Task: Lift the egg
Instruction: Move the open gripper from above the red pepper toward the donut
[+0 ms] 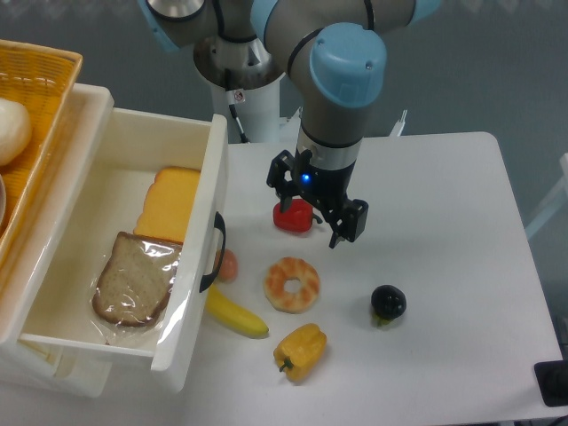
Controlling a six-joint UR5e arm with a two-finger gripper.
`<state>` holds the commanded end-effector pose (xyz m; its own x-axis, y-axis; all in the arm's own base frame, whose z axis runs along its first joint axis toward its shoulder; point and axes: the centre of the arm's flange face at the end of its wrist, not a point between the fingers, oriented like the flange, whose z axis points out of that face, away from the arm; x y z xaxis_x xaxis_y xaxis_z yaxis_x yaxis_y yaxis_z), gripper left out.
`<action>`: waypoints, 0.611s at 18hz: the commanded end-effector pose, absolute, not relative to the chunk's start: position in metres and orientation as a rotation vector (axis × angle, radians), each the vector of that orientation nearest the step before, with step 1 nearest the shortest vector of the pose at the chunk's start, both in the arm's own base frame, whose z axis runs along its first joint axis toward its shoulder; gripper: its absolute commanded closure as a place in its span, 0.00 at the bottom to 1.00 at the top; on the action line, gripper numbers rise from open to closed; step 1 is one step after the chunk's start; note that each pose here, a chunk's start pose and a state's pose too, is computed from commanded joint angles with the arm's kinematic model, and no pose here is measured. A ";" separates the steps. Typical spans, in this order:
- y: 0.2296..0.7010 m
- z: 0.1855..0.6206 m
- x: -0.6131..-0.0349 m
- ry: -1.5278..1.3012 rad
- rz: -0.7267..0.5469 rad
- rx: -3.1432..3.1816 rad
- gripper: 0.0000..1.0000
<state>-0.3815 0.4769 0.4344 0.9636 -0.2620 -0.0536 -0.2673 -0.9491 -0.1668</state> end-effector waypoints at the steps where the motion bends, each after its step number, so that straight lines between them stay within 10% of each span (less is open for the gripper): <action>1: 0.477 0.435 -0.382 0.400 0.058 -2.936 0.00; 11: 0.493 0.428 -0.382 0.391 0.125 -2.887 0.00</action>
<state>-0.3821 0.4930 0.4281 0.9609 -0.2523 -0.1139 -0.2715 -0.9393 -0.2097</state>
